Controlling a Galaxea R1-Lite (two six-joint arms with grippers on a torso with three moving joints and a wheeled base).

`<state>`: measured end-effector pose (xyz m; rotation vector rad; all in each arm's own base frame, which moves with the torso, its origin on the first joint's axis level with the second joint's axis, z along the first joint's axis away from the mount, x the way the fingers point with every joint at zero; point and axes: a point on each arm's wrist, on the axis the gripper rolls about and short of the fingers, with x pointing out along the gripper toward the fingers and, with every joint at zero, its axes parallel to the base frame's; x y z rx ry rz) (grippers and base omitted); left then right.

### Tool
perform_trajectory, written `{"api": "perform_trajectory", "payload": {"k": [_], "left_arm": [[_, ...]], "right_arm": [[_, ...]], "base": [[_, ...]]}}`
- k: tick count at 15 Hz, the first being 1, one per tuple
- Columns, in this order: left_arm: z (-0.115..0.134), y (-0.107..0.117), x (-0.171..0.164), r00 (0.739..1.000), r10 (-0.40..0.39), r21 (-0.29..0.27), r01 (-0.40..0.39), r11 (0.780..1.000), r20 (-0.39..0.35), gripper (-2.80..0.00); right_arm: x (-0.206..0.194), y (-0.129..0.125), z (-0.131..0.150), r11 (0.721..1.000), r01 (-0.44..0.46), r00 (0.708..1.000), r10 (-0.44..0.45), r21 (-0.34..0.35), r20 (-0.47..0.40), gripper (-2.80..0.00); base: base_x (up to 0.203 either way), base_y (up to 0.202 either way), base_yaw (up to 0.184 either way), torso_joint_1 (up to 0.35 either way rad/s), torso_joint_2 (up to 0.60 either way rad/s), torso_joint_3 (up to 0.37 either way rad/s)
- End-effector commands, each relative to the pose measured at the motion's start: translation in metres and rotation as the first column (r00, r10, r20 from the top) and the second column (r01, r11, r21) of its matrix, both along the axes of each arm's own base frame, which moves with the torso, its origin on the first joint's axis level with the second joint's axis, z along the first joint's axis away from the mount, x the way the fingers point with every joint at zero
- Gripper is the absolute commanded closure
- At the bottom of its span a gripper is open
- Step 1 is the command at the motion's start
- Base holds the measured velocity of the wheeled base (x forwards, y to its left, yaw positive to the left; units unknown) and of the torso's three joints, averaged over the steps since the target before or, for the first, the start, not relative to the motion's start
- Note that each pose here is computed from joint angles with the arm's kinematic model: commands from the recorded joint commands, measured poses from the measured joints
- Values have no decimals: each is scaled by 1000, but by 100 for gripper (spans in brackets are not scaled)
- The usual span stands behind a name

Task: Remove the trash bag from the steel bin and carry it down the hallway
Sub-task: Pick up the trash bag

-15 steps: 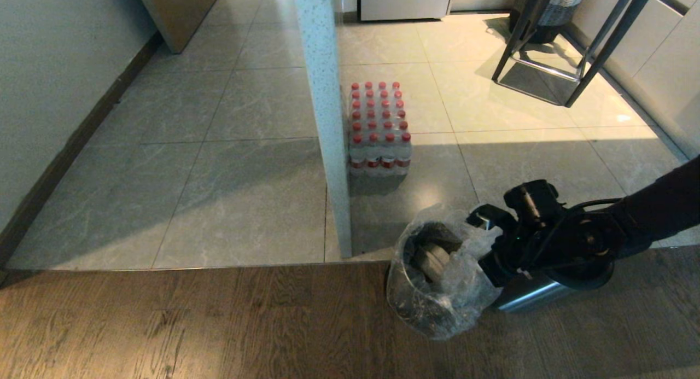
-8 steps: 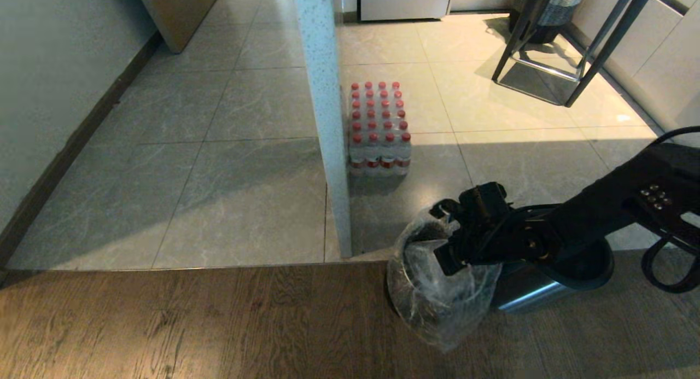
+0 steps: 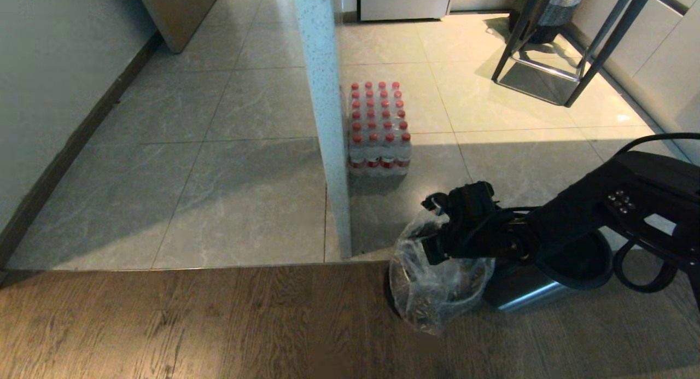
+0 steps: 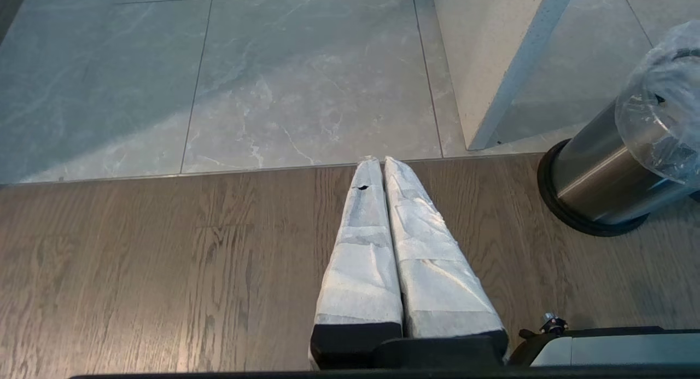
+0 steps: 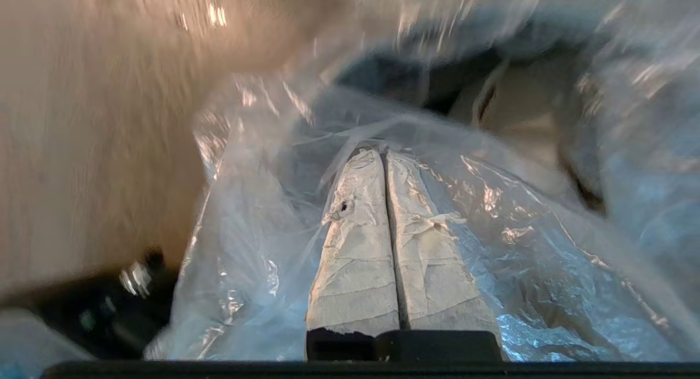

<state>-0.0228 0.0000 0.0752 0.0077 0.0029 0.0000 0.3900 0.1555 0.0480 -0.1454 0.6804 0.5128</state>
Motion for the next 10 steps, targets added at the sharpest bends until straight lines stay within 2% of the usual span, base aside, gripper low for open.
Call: {"api": "perform_trajectory", "payload": {"k": [1,3,5,7,10], "left_arm": [[0,0,0,1000,0,0,0,1000,0,0],[0,0,0,1000,0,0,0,1000,0,0],[0,0,0,1000,0,0,0,1000,0,0],[0,0,0,1000,0,0,0,1000,0,0],[0,0,0,1000,0,0,0,1000,0,0]], "right_arm": [[6,3,-1,999,26,999,-27,43,22,0],[7,5,-3,997,28,997,-32,68,66,0],[11,7,2,991,81,990,-93,109,109,0],[21,8,10,977,179,967,-197,119,160,0],[22,0,21,968,215,953,-237,128,187,0]], "base": [[0,0,0,0,0,0],[0,0,0,0,0,0],[0,0,0,0,0,0],[0,0,0,0,0,0],[0,0,0,0,0,0]]}}
